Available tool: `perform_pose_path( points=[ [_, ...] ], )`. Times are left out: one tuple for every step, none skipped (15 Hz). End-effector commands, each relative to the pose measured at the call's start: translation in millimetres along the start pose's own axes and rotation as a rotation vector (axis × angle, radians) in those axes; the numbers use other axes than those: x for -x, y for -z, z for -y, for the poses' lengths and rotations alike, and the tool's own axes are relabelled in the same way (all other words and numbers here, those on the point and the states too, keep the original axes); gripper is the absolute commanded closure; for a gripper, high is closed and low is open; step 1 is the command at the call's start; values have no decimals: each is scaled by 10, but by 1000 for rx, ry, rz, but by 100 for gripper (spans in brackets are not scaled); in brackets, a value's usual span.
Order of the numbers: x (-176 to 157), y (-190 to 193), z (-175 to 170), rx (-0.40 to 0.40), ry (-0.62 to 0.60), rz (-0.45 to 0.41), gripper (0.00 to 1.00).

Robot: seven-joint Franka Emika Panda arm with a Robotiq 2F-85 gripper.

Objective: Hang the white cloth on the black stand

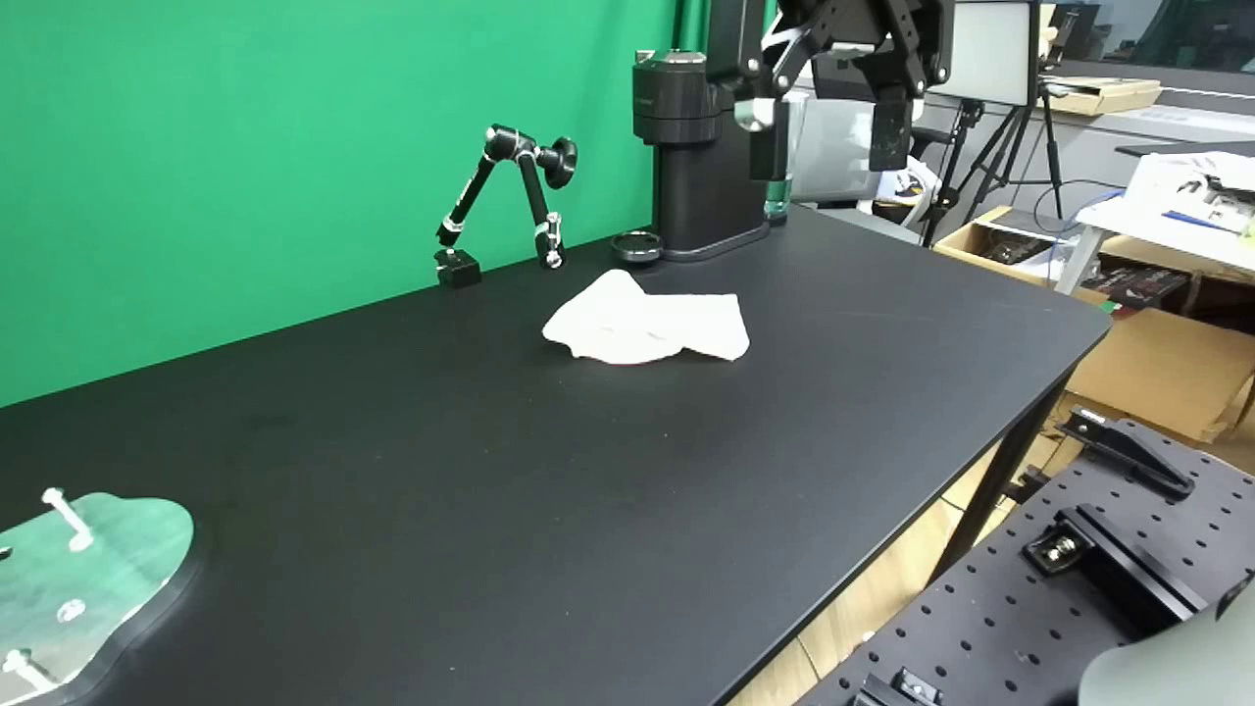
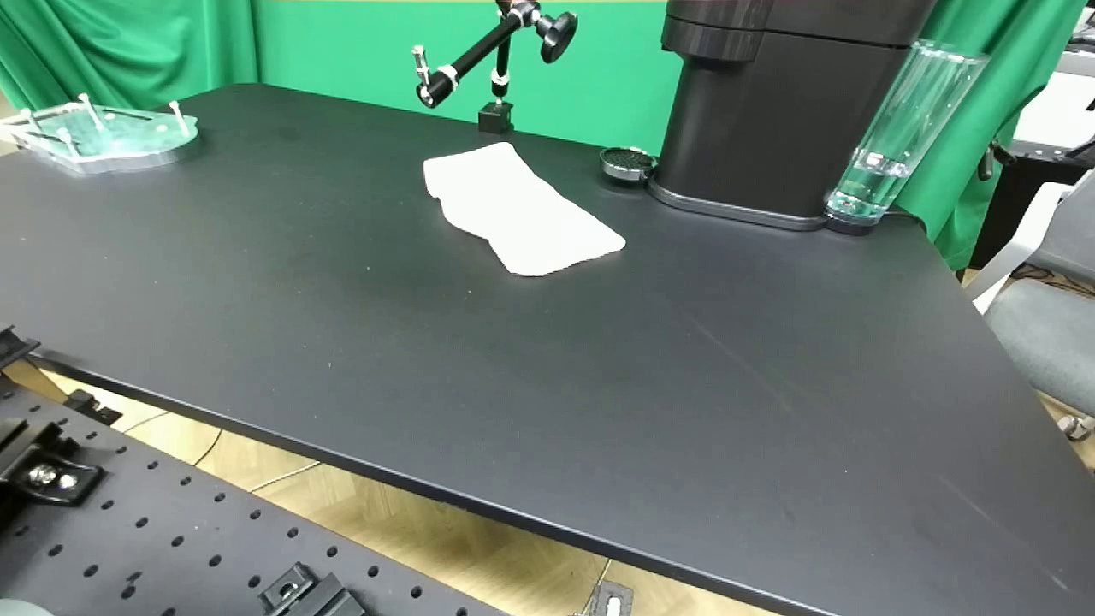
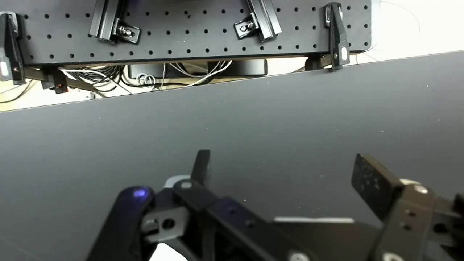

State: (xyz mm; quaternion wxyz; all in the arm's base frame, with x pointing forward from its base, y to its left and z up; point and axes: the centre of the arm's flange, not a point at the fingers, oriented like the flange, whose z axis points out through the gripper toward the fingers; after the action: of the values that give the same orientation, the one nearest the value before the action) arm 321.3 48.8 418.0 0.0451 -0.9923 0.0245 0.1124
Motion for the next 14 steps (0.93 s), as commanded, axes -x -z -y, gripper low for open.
perform_pose_path(
  points=[
    [0,0,0,0,0,0,0],
    [-18,17,-23,20,-1,-45,0],
    [-64,41,-71,30,-18,-71,0],
    [-139,75,-144,61,-38,-130,0],
    [-240,109,-231,98,-41,-193,0],
    [-370,153,-334,135,-37,-244,0],
    [-474,194,-413,167,-36,-299,0],
    [-599,236,-483,196,-29,-340,0],
    [-700,263,-540,225,-25,-377,0],
    [-803,277,-591,254,-15,-409,0],
    [-903,277,-626,282,7,-435,0],
    [-988,283,-651,302,3,-454,0],
    [-719,249,-615,260,21,-430,0],
    [-791,228,-648,274,27,-440,0]
  ],
)
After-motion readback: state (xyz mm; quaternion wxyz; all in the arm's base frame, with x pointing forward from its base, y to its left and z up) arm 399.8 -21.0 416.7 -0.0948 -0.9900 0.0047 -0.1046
